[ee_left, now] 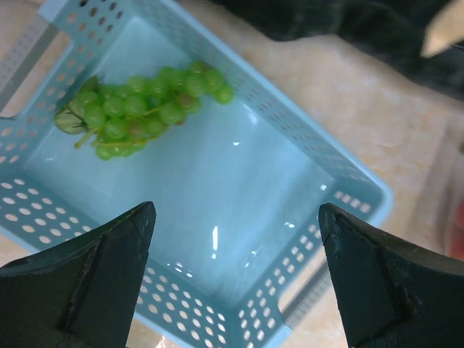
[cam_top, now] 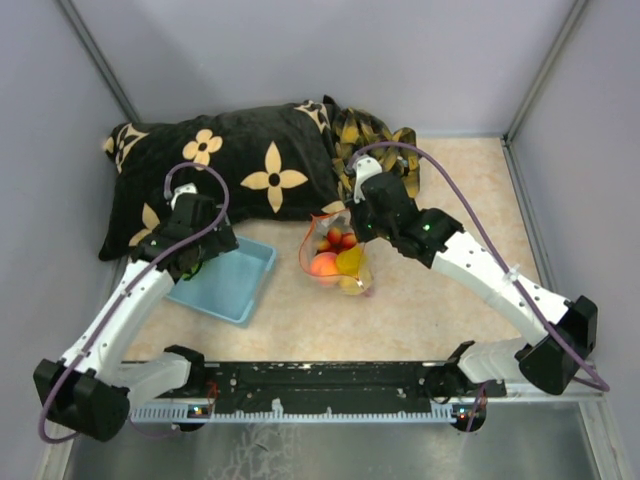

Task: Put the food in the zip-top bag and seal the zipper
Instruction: Pick up the fake fruit from the bin.

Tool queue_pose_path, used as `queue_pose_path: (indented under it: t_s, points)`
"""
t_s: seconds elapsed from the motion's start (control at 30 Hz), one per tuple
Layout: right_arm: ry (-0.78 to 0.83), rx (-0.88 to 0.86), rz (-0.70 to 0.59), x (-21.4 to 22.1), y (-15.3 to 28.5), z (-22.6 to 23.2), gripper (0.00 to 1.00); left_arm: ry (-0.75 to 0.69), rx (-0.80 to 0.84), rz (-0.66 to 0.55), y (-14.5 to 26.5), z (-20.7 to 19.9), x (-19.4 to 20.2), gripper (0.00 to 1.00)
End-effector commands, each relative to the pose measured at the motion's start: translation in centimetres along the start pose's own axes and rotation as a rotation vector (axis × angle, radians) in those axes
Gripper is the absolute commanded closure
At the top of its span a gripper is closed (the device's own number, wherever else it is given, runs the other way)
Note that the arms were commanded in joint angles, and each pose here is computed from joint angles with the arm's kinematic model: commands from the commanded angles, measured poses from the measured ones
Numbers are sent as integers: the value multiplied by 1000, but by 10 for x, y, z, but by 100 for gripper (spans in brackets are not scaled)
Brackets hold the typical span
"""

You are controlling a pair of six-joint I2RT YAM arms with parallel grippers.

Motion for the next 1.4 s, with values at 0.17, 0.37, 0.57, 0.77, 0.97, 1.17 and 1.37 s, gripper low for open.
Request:
queue_pose_path:
  t_s: [0.17, 0.37, 0.57, 0.77, 0.97, 1.17, 1.37]
  points:
    - [5, -17, -120, -19, 12, -2, 100, 71, -6, 90, -55, 29, -16, 1]
    - [6, -38, -125, -18, 11, 2, 100, 90, -57, 114, -87, 54, -25, 1]
    - [13, -41, -125, -16, 11, 2, 100, 114, -87, 176, -114, 79, -33, 1]
    - [14, -46, -135, -17, 11, 3, 100, 164, -46, 352, -135, 85, -6, 1]
    - [16, -35, -140, -16, 13, 1, 100, 202, -17, 503, -128, 85, 34, 6]
    - [17, -40, -141, -17, 11, 2, 100, 192, 50, 504, -102, 67, 37, 13]
    - [17, -40, -138, -17, 8, 2, 100, 51, -66, 453, -95, 60, 33, 13]
Point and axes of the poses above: each gripper's point midway between its finger pads, its own y axis back along the fingers, its own z axis along the line the jaws close on, x = y × z, the point moved 2 cm from there along y, back along the fingers, and after that the axes turned 15 degrees about y, right-handed, at the moved point
